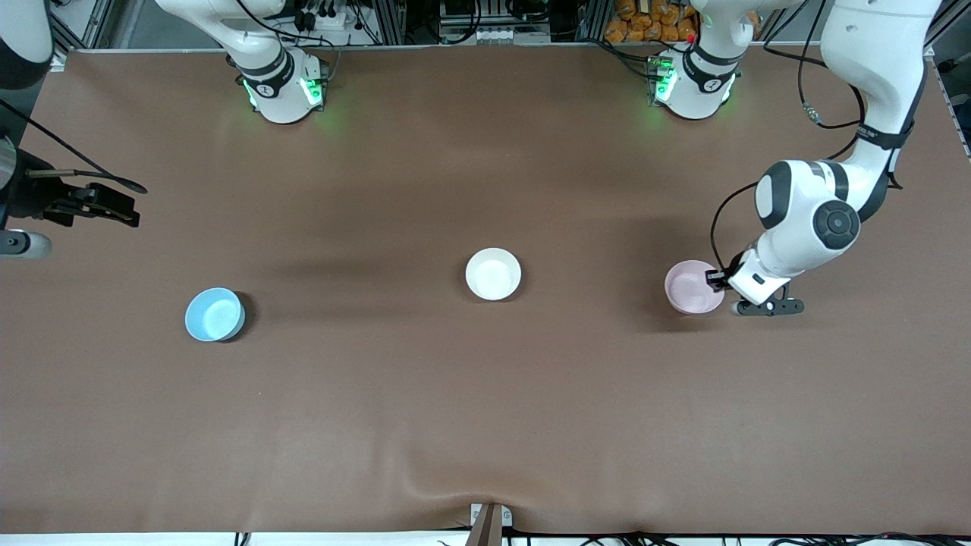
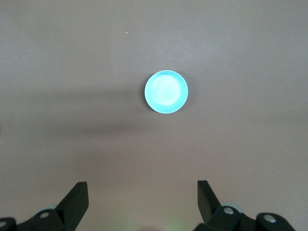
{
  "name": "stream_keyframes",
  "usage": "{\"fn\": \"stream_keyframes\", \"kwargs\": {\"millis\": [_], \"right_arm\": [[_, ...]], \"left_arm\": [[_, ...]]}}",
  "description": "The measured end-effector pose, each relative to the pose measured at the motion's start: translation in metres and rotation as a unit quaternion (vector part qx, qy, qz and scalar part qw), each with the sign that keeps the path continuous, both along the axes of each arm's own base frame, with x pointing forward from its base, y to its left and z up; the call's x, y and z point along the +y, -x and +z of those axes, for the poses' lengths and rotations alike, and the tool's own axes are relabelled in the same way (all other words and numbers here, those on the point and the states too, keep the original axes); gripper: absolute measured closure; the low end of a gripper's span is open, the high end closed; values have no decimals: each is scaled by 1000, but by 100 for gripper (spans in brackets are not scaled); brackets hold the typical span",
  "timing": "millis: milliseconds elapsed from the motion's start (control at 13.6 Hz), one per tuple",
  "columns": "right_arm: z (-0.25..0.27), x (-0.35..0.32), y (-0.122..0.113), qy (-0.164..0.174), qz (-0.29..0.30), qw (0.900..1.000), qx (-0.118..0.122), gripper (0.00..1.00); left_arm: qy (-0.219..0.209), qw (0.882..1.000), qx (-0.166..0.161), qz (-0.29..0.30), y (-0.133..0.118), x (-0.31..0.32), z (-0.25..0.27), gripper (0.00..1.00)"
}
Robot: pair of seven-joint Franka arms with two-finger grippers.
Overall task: Stack pink and blue bowls on white bowl
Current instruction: 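Reach the left gripper down and grasp the pink bowl rim, then carry the pink bowl with the left gripper onto the white bowl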
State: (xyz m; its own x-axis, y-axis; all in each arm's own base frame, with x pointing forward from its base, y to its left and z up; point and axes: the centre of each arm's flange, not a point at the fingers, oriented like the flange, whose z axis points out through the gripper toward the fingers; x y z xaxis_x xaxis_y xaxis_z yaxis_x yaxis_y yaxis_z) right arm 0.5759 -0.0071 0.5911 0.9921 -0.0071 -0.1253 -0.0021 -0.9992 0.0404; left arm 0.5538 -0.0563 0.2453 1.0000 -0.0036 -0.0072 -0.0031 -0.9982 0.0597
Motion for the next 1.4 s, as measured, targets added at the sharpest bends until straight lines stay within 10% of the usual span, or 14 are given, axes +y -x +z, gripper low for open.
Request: {"fn": "stream_keyframes", "kwargs": {"millis": [1398], "right_arm": [[-68,-46,-37,10,-33,999,17,0]], "left_arm": [[77,996,-25,24,8,-225,155,97]]}}
